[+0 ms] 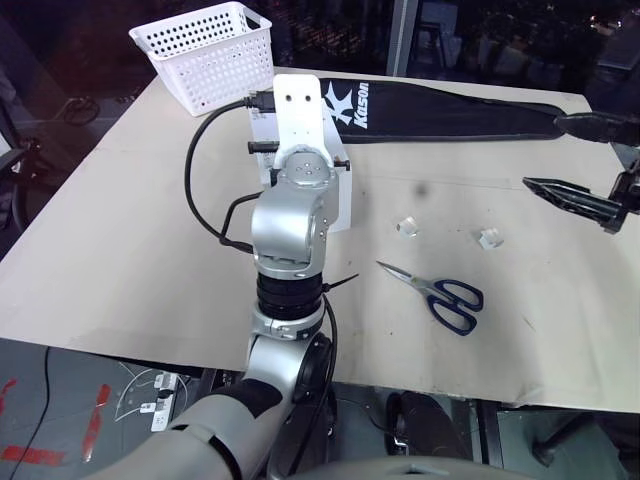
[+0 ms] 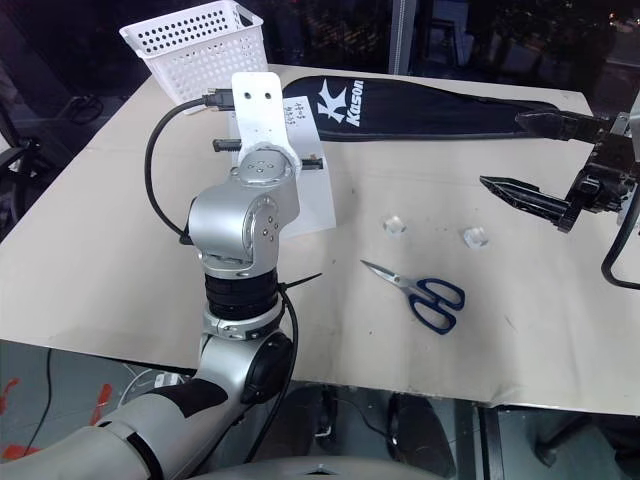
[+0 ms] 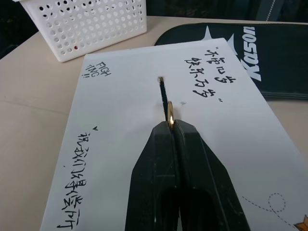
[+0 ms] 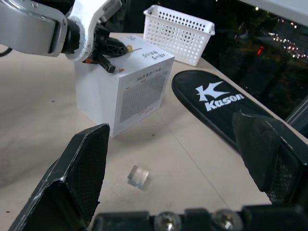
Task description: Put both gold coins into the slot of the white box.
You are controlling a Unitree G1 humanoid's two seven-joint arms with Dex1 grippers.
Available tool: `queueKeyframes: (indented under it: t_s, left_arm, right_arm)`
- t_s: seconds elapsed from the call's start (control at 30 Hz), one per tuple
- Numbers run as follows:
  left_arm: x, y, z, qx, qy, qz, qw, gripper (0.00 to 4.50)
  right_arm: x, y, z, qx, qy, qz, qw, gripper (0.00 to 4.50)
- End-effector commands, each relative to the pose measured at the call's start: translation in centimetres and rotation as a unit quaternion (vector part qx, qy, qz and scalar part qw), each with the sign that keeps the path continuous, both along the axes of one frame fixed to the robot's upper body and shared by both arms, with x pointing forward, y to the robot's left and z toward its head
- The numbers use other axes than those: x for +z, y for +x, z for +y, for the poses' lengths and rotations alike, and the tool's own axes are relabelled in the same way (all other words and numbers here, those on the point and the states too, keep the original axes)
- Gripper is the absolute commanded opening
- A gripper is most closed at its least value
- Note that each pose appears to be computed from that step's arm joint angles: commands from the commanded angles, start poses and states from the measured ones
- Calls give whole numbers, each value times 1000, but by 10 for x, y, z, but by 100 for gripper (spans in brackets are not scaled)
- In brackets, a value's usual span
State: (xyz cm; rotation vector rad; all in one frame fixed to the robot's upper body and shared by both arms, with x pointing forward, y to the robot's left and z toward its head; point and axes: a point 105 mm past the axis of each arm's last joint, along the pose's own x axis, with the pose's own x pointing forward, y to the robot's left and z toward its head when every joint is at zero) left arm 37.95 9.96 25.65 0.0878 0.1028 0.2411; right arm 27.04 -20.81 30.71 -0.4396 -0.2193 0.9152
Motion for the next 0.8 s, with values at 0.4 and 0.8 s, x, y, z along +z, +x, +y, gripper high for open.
queueKeyframes:
  t_s: [0.4,0.8]
  left_arm:
    - [13,-2,0,6,3,-15,1000,0]
    - [11,-3,0,9,-6,-6,1000,0]
  right_arm:
    - [20,23,-12,50,-14,5,999,443]
    - [19,25,-15,50,-21,-1,999,443]
